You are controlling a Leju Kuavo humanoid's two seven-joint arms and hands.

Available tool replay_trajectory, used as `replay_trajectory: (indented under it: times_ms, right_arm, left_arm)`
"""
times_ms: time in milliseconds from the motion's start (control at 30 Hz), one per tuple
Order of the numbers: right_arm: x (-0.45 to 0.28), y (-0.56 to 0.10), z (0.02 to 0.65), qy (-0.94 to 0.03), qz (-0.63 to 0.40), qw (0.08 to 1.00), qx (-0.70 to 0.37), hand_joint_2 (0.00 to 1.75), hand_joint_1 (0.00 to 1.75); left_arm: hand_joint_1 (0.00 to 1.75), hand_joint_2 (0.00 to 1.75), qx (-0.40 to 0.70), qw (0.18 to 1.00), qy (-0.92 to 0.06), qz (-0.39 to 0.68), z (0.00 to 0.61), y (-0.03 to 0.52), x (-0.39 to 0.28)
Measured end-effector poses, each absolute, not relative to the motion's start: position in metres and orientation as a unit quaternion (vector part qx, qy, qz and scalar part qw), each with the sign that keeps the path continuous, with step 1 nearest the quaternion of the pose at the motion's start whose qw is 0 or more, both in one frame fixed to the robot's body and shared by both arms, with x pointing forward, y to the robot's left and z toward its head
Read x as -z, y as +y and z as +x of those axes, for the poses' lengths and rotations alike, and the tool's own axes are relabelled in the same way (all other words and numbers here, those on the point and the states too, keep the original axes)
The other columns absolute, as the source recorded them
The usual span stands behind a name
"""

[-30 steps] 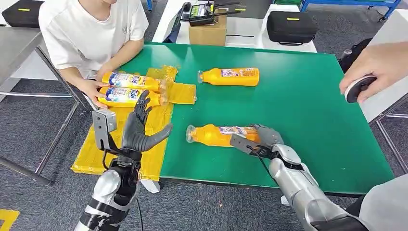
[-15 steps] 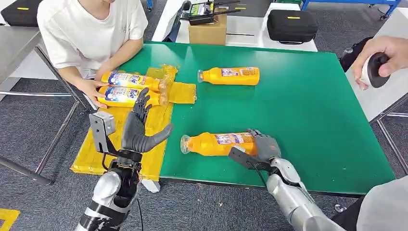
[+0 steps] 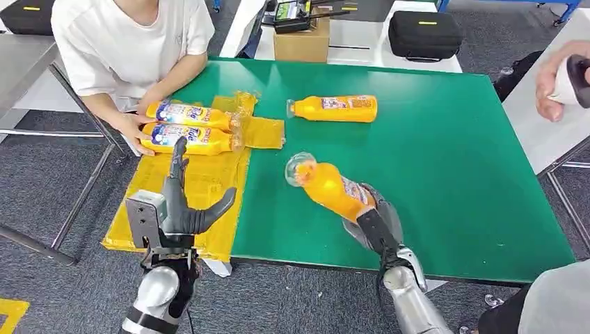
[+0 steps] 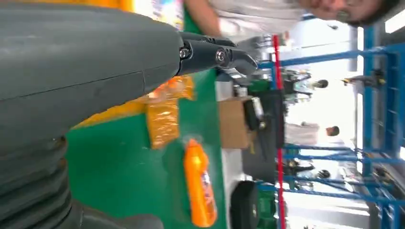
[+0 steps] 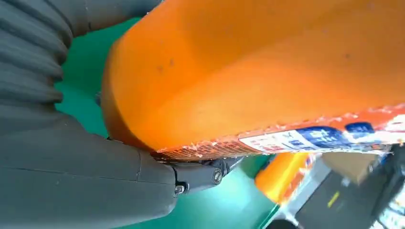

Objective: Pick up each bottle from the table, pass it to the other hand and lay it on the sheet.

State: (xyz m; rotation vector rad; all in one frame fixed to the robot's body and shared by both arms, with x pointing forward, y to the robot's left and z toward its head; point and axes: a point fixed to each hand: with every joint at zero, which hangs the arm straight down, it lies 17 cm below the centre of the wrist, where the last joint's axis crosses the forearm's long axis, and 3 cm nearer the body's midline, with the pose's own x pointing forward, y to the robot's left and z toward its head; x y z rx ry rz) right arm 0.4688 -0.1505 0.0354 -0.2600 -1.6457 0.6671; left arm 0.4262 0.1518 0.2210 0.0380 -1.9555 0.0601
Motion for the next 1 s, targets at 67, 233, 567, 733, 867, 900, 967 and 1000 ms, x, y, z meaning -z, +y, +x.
replay_trajectory:
  times_ms: [67, 233, 567, 733, 867, 900, 967, 1000]
  right_arm:
    - [-0.054, -0.158, 0.466, -0.738, -0.1, 0.625, -0.235, 1.75, 1.75]
    - [-0.077, -0.167, 0.461, -0.764, -0.083, 0.618, -0.167, 1.75, 1.75]
    - [-0.105, -0.171, 0.454, -0.787, -0.067, 0.602, -0.12, 1.75, 1.75]
    - [-0.101, -0.156, 0.443, -0.781, -0.037, 0.608, -0.136, 1.75, 1.75]
    - [-0.091, -0.122, 0.427, -0.772, -0.026, 0.602, -0.203, 1.75, 1.75]
    - [-0.089, -0.109, 0.422, -0.77, -0.017, 0.599, -0.219, 1.75, 1.75]
    - [-0.087, -0.084, 0.409, -0.768, 0.005, 0.594, -0.241, 1.75, 1.75]
    - [-0.085, -0.074, 0.404, -0.767, 0.014, 0.592, -0.248, 1.75, 1.75]
  left_arm:
    - [0.0, 1.75, -0.034, 0.572, -0.819, 0.027, 0.417, 0.161, -0.201]
    - [0.0, 1.75, -0.026, 0.581, -0.813, 0.029, 0.403, 0.161, -0.186]
    - [0.0, 1.75, 0.001, 0.607, -0.795, -0.006, 0.391, 0.145, -0.169]
    - [0.0, 1.75, 0.085, 0.623, -0.77, -0.104, 0.359, 0.089, -0.148]
    - [0.0, 1.75, 0.121, 0.608, -0.769, -0.155, 0.336, 0.054, -0.151]
    - [0.0, 1.75, 0.121, 0.607, -0.767, -0.171, 0.333, 0.048, -0.153]
    - [0.0, 1.75, 0.121, 0.605, -0.762, -0.197, 0.327, 0.039, -0.156]
    - [0.0, 1.75, 0.121, 0.604, -0.761, -0.205, 0.326, 0.036, -0.157]
